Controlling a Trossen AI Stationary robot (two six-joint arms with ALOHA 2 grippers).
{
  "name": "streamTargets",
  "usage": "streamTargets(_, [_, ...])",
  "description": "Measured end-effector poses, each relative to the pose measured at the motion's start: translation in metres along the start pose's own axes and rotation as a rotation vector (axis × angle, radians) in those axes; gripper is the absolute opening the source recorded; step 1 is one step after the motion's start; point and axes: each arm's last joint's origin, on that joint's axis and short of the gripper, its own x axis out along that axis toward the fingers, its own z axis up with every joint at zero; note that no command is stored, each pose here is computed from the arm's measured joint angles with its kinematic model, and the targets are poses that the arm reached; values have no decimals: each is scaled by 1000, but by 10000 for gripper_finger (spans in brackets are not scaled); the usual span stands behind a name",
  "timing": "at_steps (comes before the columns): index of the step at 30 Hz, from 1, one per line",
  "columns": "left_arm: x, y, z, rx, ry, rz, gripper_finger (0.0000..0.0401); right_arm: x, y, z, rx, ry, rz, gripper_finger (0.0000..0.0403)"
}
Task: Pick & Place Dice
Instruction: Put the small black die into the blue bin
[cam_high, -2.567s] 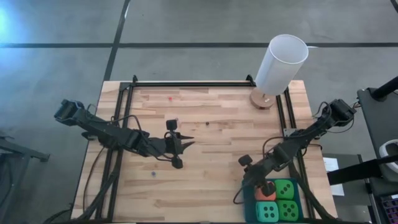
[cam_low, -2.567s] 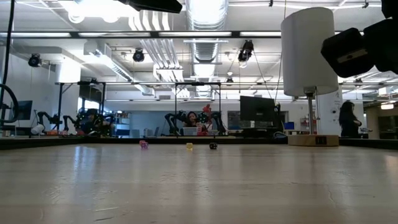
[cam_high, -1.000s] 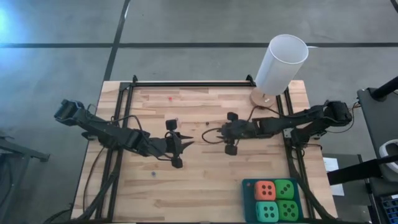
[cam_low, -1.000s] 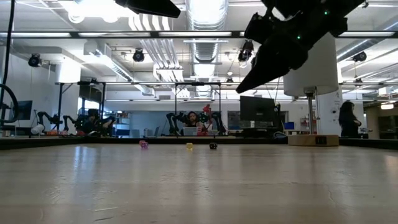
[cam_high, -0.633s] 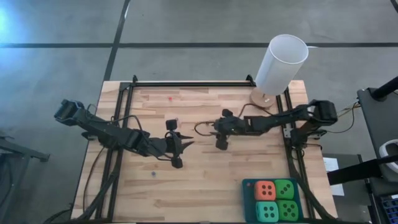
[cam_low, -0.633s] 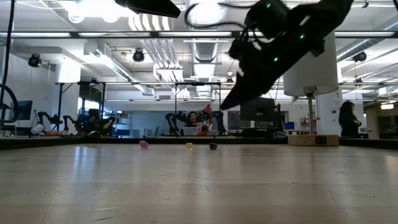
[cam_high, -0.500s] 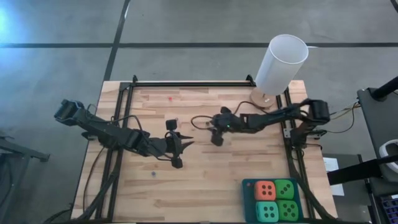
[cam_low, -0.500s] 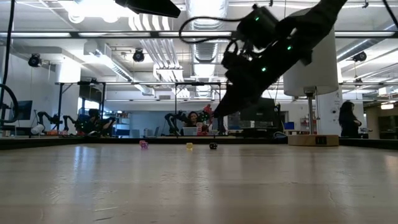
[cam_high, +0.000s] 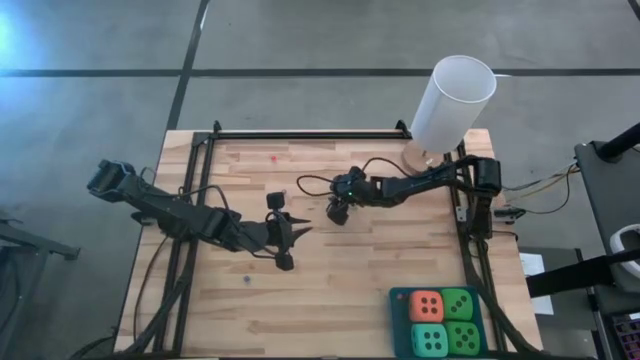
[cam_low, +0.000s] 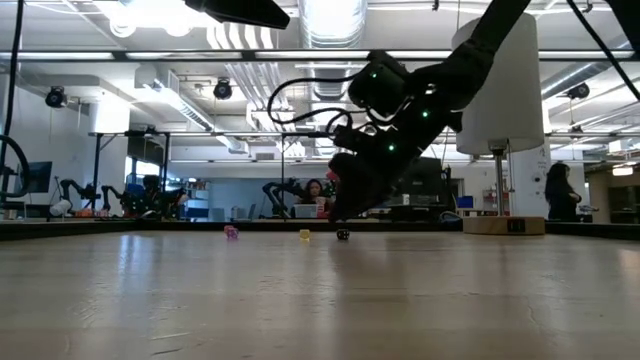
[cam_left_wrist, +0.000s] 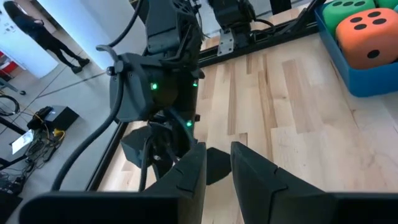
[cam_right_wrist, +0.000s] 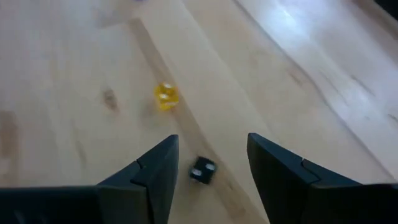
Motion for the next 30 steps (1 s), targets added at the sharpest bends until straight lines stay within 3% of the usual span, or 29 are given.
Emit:
streamTargets(21, [0, 0, -1, -5, 3, 0, 78, 22, 0, -13, -6, 52, -39, 176])
streamTargets(30, [0, 0, 0, -6, 3, 0, 78, 24, 2, -11, 2, 67, -11, 108])
